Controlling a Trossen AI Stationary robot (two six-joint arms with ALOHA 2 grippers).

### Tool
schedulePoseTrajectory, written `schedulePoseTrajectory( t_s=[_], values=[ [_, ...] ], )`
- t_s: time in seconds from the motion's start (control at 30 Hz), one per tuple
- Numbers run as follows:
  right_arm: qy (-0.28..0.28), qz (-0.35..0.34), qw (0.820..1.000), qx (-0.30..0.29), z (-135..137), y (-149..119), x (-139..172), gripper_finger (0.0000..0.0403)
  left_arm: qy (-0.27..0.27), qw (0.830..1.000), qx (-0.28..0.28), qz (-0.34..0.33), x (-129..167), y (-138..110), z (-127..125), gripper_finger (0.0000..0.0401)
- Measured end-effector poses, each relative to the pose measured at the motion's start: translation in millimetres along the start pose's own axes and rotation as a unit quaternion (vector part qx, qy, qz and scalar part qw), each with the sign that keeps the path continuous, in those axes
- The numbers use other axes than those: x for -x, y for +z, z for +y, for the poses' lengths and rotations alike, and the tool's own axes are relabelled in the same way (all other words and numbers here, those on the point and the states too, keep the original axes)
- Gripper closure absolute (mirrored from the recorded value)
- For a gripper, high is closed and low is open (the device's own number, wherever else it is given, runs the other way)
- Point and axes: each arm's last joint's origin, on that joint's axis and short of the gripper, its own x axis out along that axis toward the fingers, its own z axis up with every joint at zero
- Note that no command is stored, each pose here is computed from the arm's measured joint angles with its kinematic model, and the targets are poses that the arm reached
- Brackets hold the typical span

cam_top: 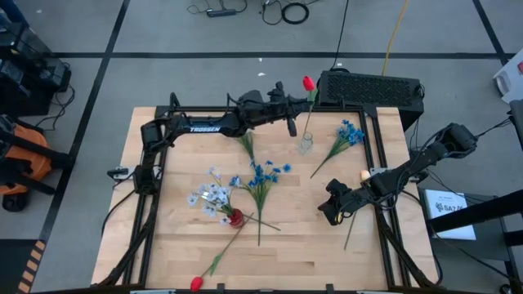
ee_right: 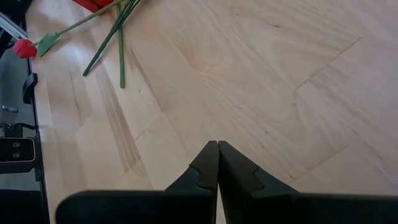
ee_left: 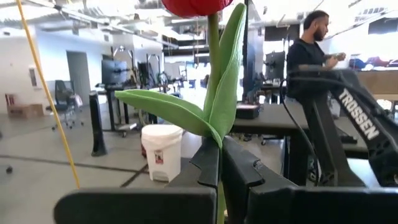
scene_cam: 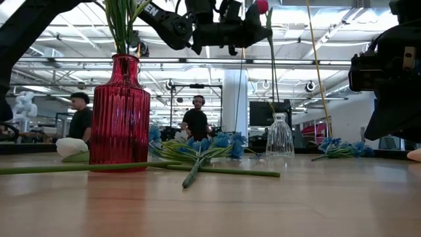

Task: Sort flowers into vase by color
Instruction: Put the top red flower into the transparent vase

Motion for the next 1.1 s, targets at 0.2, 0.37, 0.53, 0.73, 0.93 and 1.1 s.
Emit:
schedulePoseTrajectory(
  t_s=[0.2,0.37,0.53,0.73,0.93,1.1],
  values=[
    [0.0,0.0,1.0,0.001,0,0,0,0.0403,-0.002,1.0,-0.001,-0.014,-4,10,-2,0.0395],
    [0.0,0.0,1.0,0.001,0,0,0,0.0403,-0.006,0.999,0.041,-0.006,-4,9,-4,0.0395],
    [-0.005,-0.012,1.0,0.003,0,1,0,0.0403,-0.008,0.998,0.053,0.027,-4,2,-6,0.0395],
    [-0.005,-0.012,1.0,0.005,0,1,0,0.0403,-0.01,0.999,0.031,0.029,-6,-6,-8,0.0395],
    [-0.005,-0.011,1.0,0.003,0,1,0,0.0403,-0.009,0.998,0.033,0.054,-8,-24,-8,0.0395],
    [-0.005,-0.011,1.0,0.002,0,1,0,0.0403,-0.001,0.997,0.033,0.074,-10,-43,-8,0.0395]
  ],
)
